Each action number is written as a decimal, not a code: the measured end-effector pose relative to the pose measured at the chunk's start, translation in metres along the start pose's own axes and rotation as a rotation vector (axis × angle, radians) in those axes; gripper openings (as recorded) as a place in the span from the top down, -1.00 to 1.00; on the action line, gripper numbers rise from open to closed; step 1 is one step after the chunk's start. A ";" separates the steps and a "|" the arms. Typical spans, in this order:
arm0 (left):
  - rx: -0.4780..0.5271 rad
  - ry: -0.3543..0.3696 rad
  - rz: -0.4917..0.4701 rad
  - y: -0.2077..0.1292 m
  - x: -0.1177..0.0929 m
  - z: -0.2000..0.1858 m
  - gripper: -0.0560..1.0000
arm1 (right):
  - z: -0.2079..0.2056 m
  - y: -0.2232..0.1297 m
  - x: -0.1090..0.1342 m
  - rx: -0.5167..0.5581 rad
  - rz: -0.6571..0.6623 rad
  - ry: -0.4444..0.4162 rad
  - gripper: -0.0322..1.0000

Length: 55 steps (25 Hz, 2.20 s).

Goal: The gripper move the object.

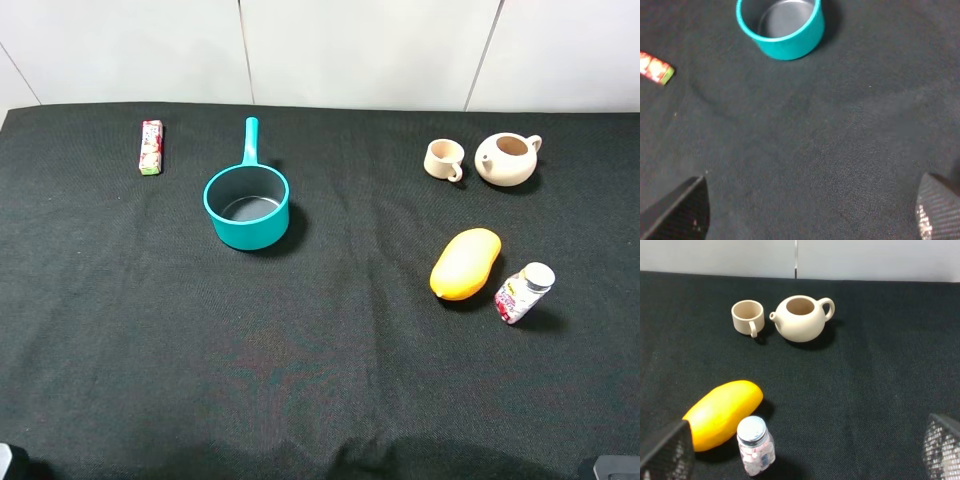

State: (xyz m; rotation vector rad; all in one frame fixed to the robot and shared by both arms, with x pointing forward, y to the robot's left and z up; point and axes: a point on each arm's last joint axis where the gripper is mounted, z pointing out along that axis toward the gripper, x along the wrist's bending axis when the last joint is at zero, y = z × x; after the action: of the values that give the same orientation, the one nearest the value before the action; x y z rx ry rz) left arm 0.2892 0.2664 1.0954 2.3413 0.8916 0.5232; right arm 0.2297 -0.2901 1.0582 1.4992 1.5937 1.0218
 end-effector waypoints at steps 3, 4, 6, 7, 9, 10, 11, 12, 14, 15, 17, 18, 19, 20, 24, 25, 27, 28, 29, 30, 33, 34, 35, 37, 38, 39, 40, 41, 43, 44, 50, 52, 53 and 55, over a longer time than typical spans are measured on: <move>-0.036 0.049 -0.068 -0.016 0.001 -0.005 -0.77 | 0.000 0.000 0.000 0.000 0.000 0.000 -0.41; -0.049 0.069 -0.090 -0.021 0.001 -0.007 -0.77 | 0.000 0.000 0.000 0.000 0.000 0.000 -0.41; -0.071 0.106 -0.127 -0.031 0.000 -0.009 -0.77 | 0.000 0.000 0.000 0.000 0.000 0.000 -0.41; -0.084 0.124 -0.147 -0.035 -0.001 -0.010 -0.77 | 0.000 0.000 0.000 0.000 0.000 0.000 -0.41; -0.101 0.151 -0.183 -0.044 -0.004 -0.010 -0.77 | 0.000 0.000 0.000 0.000 0.000 0.000 -0.41; -0.111 0.164 -0.202 -0.048 -0.005 -0.011 -0.77 | 0.000 0.000 0.000 0.000 0.000 0.000 -0.41; -0.117 0.178 -0.220 -0.051 -0.006 -0.010 -0.77 | 0.000 0.000 0.000 0.000 0.000 0.000 -0.41; -0.123 0.189 -0.234 -0.054 -0.008 -0.010 -0.77 | 0.000 0.000 0.000 0.000 0.000 0.000 -0.41; -0.127 0.216 -0.264 -0.059 -0.009 -0.009 -0.77 | 0.000 0.000 0.000 0.000 0.000 0.000 -0.41; -0.126 0.226 -0.278 -0.061 -0.010 -0.008 -0.77 | 0.000 0.000 0.000 0.000 0.000 0.000 -0.41; -0.124 0.237 -0.301 -0.063 -0.011 -0.006 -0.77 | 0.000 0.000 0.000 0.000 0.000 0.000 -0.41; -0.123 0.243 -0.311 -0.063 -0.011 -0.006 -0.77 | 0.000 0.000 0.000 0.000 0.000 0.000 -0.41; -0.122 0.249 -0.319 -0.064 -0.012 -0.006 -0.77 | 0.000 0.000 0.000 0.000 0.000 0.000 -0.41; -0.118 0.254 -0.326 -0.064 -0.012 -0.005 -0.77 | 0.000 0.000 0.000 0.000 0.000 0.000 -0.41; -0.102 0.282 -0.358 -0.065 -0.012 -0.004 -0.77 | 0.000 0.000 0.000 0.000 0.000 0.000 -0.41; -0.095 0.288 -0.367 -0.066 -0.012 -0.003 -0.77 | 0.000 0.000 0.000 0.000 0.000 0.000 -0.41; -0.079 0.293 -0.379 -0.068 -0.012 0.001 -0.77 | 0.000 0.000 0.000 0.000 0.000 0.000 -0.41; -0.072 0.296 -0.385 -0.069 -0.012 0.003 -0.77 | 0.000 0.000 0.000 0.000 0.000 0.000 -0.41; -0.066 0.298 -0.390 -0.070 -0.012 0.004 -0.77 | 0.000 0.000 0.000 0.000 0.000 0.000 -0.41; -0.068 0.303 -0.394 -0.073 -0.013 0.005 -0.77 | 0.000 0.000 0.000 0.000 0.000 0.000 -0.41; -0.111 0.336 -0.404 -0.079 -0.017 0.003 -0.77 | 0.000 0.000 0.000 0.000 0.000 0.000 -0.41; -0.131 0.347 -0.405 -0.081 -0.019 0.001 -0.77 | 0.000 0.000 0.000 0.000 0.000 0.000 -0.41; -0.149 0.358 -0.406 -0.082 -0.021 -0.001 -0.77 | 0.000 0.000 0.000 0.000 0.000 0.000 -0.41; -0.184 0.372 -0.403 -0.086 -0.024 -0.004 -0.77 | 0.000 0.000 0.000 0.000 0.000 0.000 -0.41; -0.189 0.374 -0.402 -0.086 -0.024 -0.004 -0.77 | 0.000 0.000 0.000 0.000 0.000 0.000 -0.41; -0.191 0.375 -0.402 -0.086 -0.025 -0.004 -0.77 | 0.000 0.000 0.000 0.000 0.000 0.000 -0.41; -0.192 0.375 -0.401 -0.086 -0.025 -0.004 -0.77 | 0.000 0.000 0.000 0.000 0.000 0.000 -0.41; -0.194 0.376 -0.401 -0.086 -0.025 -0.004 -0.77 | 0.000 0.000 0.000 0.000 0.000 0.000 -0.41; -0.195 0.376 -0.401 -0.087 -0.025 -0.004 -0.77 | 0.000 0.000 0.000 0.000 0.000 0.000 -0.41; -0.195 0.376 -0.401 -0.087 -0.025 -0.004 -0.77 | 0.000 0.000 0.000 0.000 0.000 0.000 -0.41; -0.195 0.376 -0.401 -0.087 -0.025 -0.004 -0.77 | 0.000 0.000 0.000 0.000 0.000 0.000 -0.41; -0.195 0.376 -0.401 -0.087 -0.025 -0.004 -0.77 | 0.000 0.000 0.000 0.000 0.000 0.000 -0.41; -0.195 0.376 -0.401 -0.087 -0.025 -0.004 -0.77 | 0.000 0.000 0.000 0.000 0.000 0.000 -0.41; -0.195 0.376 -0.401 -0.087 -0.025 -0.004 -0.77 | 0.000 0.000 0.000 0.000 0.000 0.000 -0.41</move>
State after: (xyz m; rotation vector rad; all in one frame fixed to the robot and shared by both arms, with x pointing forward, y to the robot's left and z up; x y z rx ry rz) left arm 0.2285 0.3037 1.0402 1.8499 1.3747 0.8489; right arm 0.2297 -0.2901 1.0582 1.4992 1.5937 1.0218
